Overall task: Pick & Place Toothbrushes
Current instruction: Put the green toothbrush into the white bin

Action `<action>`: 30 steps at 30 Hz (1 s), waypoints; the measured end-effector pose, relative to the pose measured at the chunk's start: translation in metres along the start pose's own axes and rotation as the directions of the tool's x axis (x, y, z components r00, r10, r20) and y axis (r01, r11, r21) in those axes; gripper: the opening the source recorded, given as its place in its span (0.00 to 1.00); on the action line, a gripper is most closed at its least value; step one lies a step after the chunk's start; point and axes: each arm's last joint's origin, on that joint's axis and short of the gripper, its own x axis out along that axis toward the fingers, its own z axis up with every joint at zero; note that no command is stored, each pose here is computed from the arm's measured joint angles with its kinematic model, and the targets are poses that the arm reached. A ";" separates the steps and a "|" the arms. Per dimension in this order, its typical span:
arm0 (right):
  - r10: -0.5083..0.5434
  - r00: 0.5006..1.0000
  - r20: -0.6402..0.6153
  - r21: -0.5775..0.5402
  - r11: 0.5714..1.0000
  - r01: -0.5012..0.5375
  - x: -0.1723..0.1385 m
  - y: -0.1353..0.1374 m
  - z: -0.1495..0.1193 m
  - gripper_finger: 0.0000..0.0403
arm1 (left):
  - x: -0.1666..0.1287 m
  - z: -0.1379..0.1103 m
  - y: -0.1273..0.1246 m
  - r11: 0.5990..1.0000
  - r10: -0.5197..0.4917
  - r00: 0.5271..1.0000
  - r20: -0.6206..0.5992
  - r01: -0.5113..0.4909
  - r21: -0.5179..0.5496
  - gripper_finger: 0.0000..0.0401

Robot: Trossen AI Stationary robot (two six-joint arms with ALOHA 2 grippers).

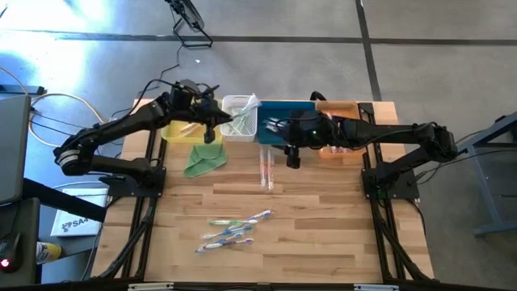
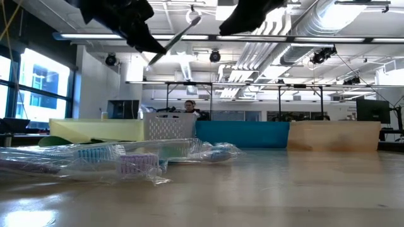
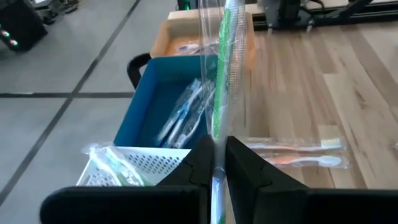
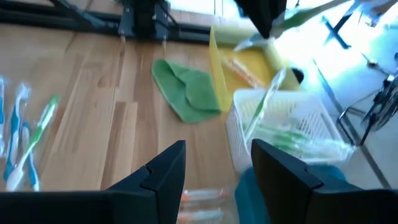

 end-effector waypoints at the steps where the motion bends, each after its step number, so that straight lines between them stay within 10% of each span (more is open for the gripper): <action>1: -0.003 1.000 0.010 0.002 1.000 0.003 0.000 -0.001 0.001 0.44 | -0.001 -0.001 0.003 1.000 -0.005 1.000 0.004 0.005 0.002 0.05; 13: 0.088 0.988 0.123 0.081 0.992 -0.098 0.027 -0.014 0.004 0.44 | -0.011 -0.009 0.022 0.998 -0.057 0.997 0.052 0.055 0.043 0.05; 30: -0.087 0.868 0.488 0.154 0.988 0.012 0.070 -0.028 0.023 0.44 | -0.013 -0.006 0.017 0.972 -0.228 0.964 0.135 0.217 0.089 0.05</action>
